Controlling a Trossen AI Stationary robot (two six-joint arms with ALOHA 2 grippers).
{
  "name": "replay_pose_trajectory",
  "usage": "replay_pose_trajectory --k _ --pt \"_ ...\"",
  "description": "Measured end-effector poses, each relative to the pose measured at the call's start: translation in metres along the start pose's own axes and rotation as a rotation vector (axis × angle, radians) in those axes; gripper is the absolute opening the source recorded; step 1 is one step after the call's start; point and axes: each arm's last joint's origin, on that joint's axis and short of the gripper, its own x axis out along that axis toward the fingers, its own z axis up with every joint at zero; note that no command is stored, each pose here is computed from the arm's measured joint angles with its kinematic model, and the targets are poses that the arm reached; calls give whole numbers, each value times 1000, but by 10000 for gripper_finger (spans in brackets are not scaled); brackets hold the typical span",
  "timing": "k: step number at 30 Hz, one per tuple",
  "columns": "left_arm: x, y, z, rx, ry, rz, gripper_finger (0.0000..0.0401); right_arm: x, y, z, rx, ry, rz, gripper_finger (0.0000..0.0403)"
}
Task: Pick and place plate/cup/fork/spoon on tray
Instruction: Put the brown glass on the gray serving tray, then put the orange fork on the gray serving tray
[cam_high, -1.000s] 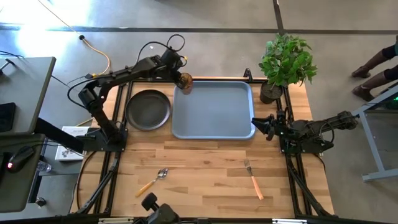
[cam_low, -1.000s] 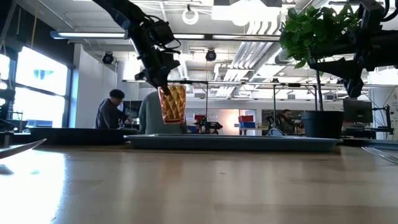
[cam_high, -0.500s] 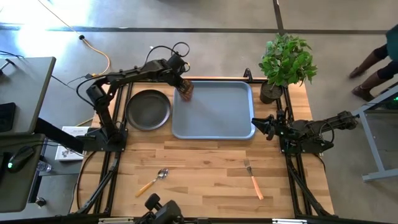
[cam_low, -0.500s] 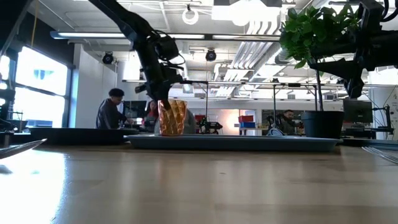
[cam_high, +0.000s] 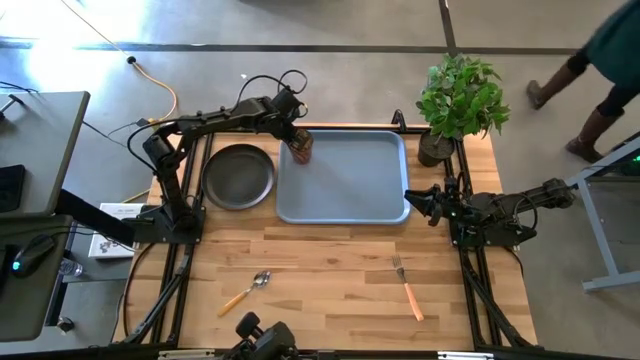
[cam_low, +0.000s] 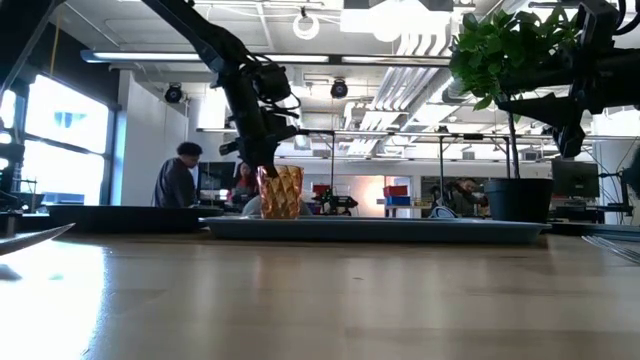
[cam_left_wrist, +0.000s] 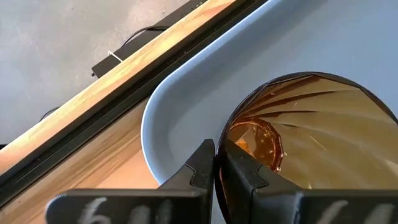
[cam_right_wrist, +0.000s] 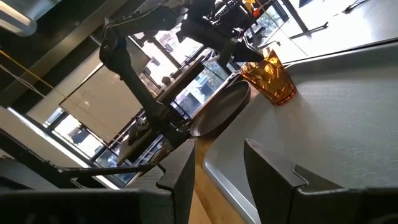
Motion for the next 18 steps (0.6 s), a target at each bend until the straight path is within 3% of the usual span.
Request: replay_pose_trajectory --k 18 --pt "2 -1 -1 -45 4 -20 72 0 0 0 -41 3 3 129"
